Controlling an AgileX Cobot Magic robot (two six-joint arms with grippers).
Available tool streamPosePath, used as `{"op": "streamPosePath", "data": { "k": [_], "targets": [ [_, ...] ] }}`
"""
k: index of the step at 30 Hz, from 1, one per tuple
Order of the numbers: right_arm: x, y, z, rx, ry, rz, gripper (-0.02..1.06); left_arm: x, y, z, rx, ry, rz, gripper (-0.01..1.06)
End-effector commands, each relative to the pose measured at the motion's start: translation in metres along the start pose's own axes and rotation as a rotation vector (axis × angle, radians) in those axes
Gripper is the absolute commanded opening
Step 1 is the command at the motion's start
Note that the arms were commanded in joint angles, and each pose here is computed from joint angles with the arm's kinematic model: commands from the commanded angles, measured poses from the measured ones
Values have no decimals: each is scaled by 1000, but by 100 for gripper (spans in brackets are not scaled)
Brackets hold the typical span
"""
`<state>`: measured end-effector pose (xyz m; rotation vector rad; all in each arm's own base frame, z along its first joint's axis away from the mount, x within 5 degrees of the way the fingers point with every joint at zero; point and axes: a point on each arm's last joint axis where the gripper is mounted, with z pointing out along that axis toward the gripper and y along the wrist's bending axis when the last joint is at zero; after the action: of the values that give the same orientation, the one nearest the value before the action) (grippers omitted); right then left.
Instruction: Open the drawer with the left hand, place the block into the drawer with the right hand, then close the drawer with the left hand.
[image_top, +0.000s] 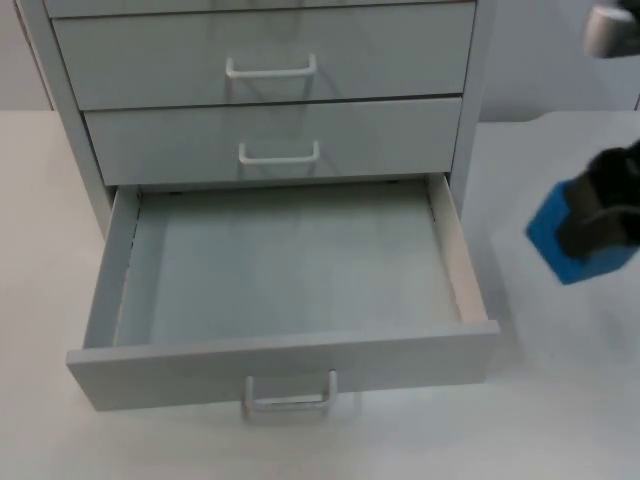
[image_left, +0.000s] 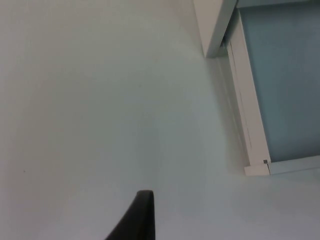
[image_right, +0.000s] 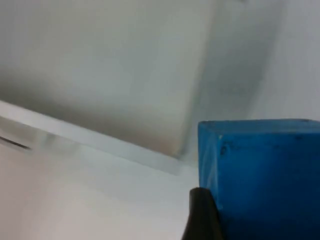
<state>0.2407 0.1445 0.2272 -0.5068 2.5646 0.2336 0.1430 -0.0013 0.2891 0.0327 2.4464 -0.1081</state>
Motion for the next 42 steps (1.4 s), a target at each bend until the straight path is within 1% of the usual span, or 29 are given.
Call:
{"op": "streamPosePath", "data": {
  "k": [1, 4, 7, 9, 10, 14, 15, 16, 19, 20, 21, 24, 26, 28, 29, 30, 31, 33, 35, 37, 42],
  "targets": [
    [-5, 11, -4, -33, -61, 21, 0, -1, 0, -1, 3, -21, -17, 105],
    [-8, 30, -6, -85, -116, 51, 0, -1, 0, -1, 2, -22, -17, 105],
    [-12, 36, -7, -94, -109, 52, 0, -1, 0, -1, 2, -22, -17, 105],
    [-21, 46, -6, -85, -103, 32, 0, -1, 0, -1, 2, -22, -17, 105],
    [-21, 46, -6, -85, -103, 32, 0, -1, 0, -1, 2, -22, -17, 105],
    [-37, 67, 6, -28, -75, 5, 0, -1, 0, -1, 4, -23, -19, 105],
    [-37, 67, 6, -28, -75, 5, 0, -1, 0, -1, 4, -23, -19, 105],
    [-41, 74, 10, -14, -79, -5, 0, -1, 0, -1, 4, -23, -19, 105],
    [-51, 97, 34, 18, -81, -38, 0, -1, 0, -1, 4, -23, -19, 105],
    [-51, 97, 34, 18, -81, -38, 0, -1, 0, -1, 4, -23, -19, 105],
    [-52, 104, 46, 29, -71, -47, 0, -1, 0, -1, 4, -23, -19, 105],
    [-60, 117, 71, 57, -87, -56, 0, -1, 0, -1, 4, -23, -19, 105],
    [-64, 119, 78, 69, -97, -47, 0, -1, 0, -1, 4, -23, -19, 105],
    [-69, 123, 94, 87, -101, -19, 0, -1, 0, -1, 4, -23, -19, 105],
    [-67, 124, 106, 94, -83, -20, 0, -1, 0, -1, 4, -23, -19, 105],
    [-67, 124, 106, 94, -83, -20, 0, -1, 0, -1, 4, -23, -19, 105],
    [-68, 127, 117, 92, -78, -23, 0, -1, 0, -1, 4, -23, -19, 105],
    [-67, 132, 132, 65, -82, -29, 0, -1, 0, -1, 4, -23, -19, 105],
    [-66, 134, 139, 57, -81, -30, 0, -1, 0, -1, 5, -23, -20, 105],
    [-65, 137, 152, 47, -77, -16, 0, -1, 0, -1, 5, -23, -20, 105],
    [-59, 137, 173, 58, -47, 8, 0, -1, 0, -1, 5, -23, -20, 105]
  ]
}}
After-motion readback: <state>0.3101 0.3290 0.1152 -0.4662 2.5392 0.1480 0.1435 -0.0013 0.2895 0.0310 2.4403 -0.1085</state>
